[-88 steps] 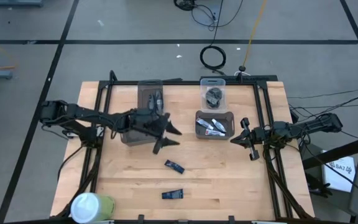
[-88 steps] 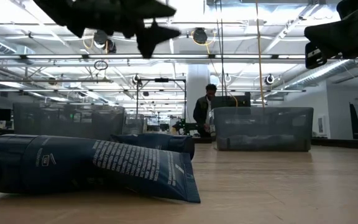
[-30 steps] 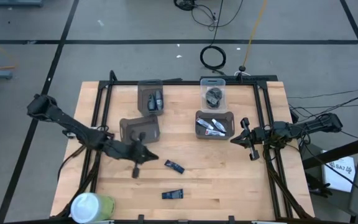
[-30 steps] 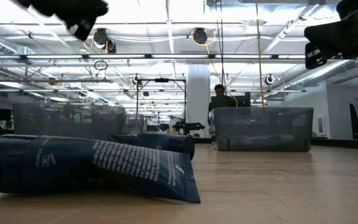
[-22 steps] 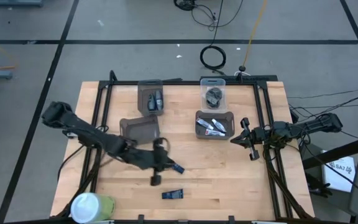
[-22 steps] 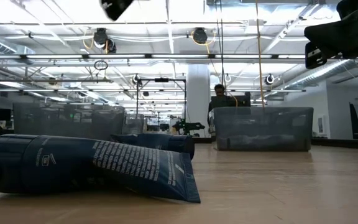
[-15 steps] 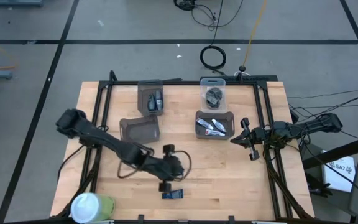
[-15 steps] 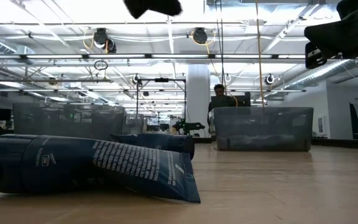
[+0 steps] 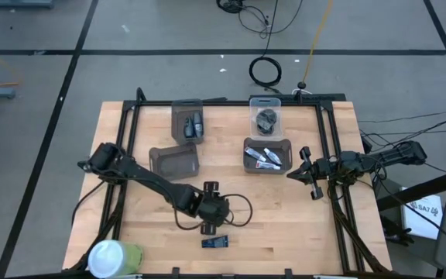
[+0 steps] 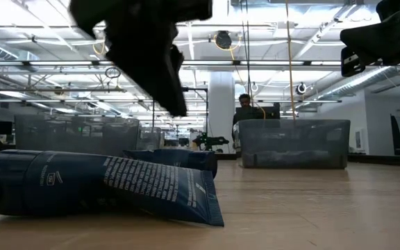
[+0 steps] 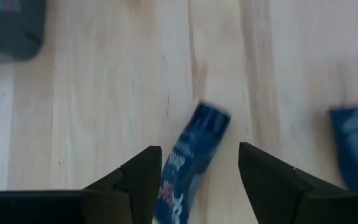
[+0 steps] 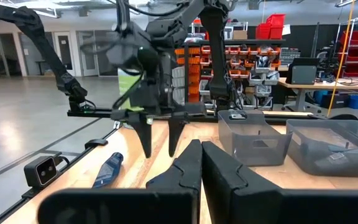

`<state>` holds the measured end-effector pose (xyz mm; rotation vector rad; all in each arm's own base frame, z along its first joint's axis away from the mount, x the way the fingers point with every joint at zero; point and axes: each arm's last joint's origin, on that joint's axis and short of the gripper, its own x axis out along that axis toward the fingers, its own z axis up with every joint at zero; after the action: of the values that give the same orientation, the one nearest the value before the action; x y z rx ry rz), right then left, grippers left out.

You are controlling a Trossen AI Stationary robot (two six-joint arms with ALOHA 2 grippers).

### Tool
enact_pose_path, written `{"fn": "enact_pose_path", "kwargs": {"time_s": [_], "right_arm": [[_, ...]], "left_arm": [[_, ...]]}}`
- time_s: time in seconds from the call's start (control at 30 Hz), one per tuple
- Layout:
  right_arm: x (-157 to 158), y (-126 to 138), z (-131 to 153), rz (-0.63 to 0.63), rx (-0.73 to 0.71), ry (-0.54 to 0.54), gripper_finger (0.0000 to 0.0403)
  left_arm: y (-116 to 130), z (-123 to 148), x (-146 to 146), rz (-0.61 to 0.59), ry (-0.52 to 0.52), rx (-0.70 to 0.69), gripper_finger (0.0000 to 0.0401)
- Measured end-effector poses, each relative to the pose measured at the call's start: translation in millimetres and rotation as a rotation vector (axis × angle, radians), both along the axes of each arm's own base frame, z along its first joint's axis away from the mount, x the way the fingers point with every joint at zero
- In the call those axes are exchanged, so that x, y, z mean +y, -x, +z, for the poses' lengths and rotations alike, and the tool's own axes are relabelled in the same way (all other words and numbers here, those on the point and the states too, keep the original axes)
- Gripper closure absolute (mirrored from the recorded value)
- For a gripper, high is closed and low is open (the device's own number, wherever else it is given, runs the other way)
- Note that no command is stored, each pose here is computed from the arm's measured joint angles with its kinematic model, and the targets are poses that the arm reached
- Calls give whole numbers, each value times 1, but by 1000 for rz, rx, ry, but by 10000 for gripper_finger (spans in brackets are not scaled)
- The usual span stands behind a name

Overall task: Pick & Place Travel size toiletries
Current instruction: Put the top dark blue shave cream into the bottom left black bin

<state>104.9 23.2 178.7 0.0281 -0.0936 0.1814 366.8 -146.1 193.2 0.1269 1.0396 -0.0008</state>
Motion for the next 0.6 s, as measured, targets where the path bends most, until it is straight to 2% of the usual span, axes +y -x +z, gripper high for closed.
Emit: {"fn": "enact_pose_path", "kwargs": {"time_s": [0.2, 0.6], "right_arm": [[0, 0, 0, 0, 0, 0, 403], [0, 0, 0, 0, 0, 0, 403]], "left_arm": [[1, -14, 1, -29, -54, 76, 189], [-5, -31, 6, -45, -74, 115, 190]]}}
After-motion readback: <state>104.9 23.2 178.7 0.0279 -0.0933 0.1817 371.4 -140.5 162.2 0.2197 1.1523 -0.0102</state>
